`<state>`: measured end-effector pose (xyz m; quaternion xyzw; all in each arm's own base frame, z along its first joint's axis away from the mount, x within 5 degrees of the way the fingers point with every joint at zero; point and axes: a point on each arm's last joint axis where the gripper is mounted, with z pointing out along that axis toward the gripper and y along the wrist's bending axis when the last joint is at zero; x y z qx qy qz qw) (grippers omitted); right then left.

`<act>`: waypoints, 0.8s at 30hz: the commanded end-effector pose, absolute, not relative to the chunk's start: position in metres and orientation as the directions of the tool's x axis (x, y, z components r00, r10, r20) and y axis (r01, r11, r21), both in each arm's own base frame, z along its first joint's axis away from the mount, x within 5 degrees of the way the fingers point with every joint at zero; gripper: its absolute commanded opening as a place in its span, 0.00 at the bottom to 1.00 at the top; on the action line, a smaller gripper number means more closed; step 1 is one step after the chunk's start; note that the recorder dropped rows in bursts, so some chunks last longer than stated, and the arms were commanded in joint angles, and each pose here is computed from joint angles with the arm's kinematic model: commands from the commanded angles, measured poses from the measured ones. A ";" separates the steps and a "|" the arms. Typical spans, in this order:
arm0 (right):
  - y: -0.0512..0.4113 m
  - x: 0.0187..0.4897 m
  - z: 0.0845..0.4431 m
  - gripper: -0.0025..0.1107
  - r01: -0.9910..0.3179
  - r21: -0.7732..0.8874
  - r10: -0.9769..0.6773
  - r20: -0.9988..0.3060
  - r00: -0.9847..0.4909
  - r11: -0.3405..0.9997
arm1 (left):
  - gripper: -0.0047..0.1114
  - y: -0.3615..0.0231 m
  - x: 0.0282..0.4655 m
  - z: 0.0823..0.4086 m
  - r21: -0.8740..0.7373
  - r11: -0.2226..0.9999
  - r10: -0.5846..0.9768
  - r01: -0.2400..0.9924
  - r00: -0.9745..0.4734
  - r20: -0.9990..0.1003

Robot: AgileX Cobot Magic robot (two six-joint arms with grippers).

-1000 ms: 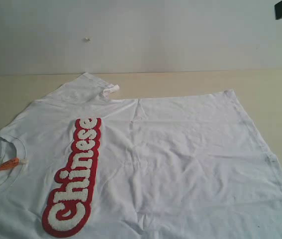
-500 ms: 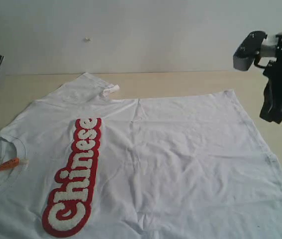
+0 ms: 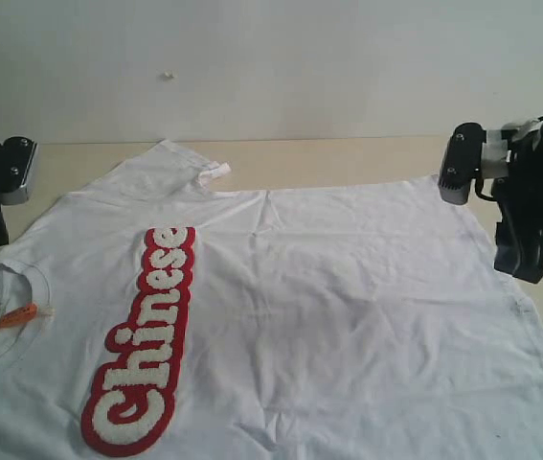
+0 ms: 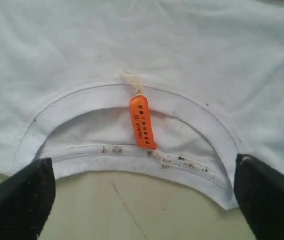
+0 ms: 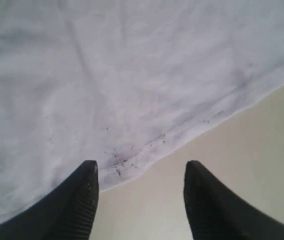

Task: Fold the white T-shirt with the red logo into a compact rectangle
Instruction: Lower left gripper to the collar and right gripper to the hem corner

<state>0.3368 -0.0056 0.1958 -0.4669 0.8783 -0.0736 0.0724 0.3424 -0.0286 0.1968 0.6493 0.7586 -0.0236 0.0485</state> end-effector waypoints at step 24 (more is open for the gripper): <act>-0.002 0.341 0.196 0.48 -0.794 -0.217 -0.822 -0.118 -0.556 0.568 | 0.84 -0.008 0.329 0.147 0.034 0.069 0.996 0.997 -0.067 -0.052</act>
